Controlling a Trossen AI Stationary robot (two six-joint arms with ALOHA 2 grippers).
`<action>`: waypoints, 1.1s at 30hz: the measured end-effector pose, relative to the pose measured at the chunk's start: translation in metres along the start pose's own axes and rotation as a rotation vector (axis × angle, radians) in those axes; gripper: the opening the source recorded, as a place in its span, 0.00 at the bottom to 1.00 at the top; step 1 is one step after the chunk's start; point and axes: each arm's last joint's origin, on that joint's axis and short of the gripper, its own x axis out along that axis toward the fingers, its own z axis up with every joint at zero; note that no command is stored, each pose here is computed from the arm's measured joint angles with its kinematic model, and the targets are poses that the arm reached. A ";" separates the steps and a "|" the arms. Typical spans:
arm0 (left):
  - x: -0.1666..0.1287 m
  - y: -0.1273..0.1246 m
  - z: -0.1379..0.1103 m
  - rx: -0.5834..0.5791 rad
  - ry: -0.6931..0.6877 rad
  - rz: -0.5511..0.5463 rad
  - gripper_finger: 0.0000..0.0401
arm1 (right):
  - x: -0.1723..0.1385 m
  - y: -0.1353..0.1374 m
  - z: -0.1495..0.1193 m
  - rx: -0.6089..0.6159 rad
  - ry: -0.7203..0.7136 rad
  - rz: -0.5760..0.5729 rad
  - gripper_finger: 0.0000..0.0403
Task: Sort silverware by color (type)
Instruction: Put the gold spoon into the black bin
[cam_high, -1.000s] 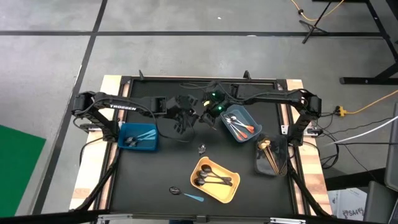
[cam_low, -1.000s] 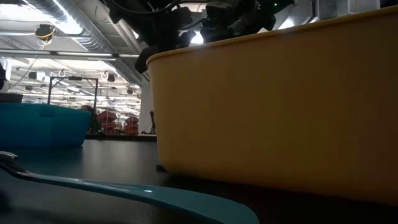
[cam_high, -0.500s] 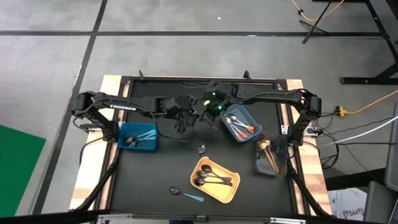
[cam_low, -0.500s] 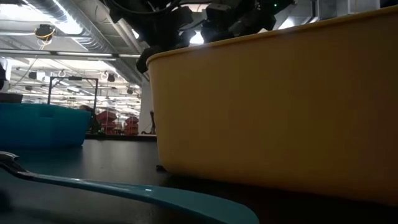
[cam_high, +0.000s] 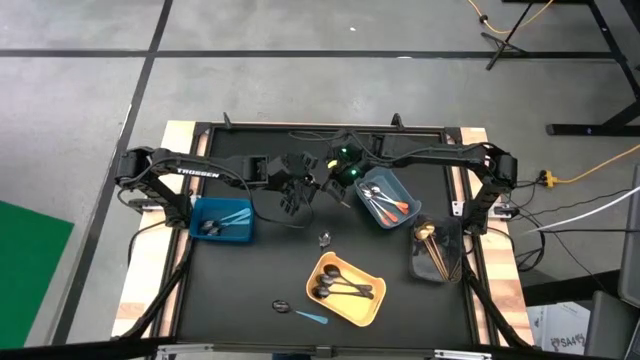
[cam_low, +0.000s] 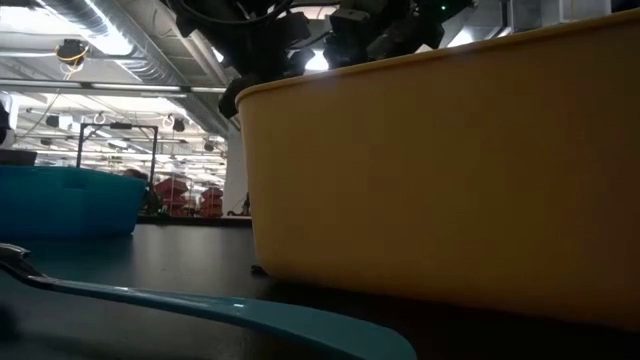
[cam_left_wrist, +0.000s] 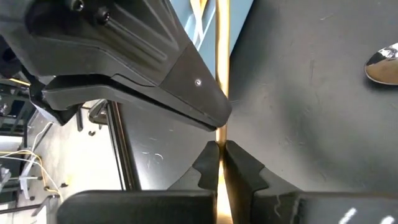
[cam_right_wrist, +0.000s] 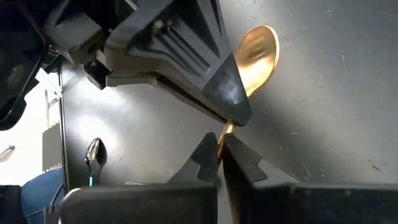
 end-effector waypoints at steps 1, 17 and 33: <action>0.000 0.000 0.000 0.000 0.000 0.000 0.01 | 0.000 0.000 0.000 0.000 -0.001 0.000 0.01; 0.000 0.002 0.000 -0.008 0.031 0.044 0.01 | 0.000 0.000 0.001 0.038 -0.029 -0.064 0.14; -0.001 0.001 0.002 -0.002 0.040 0.065 0.01 | 0.001 -0.001 -0.001 0.046 -0.026 -0.090 0.04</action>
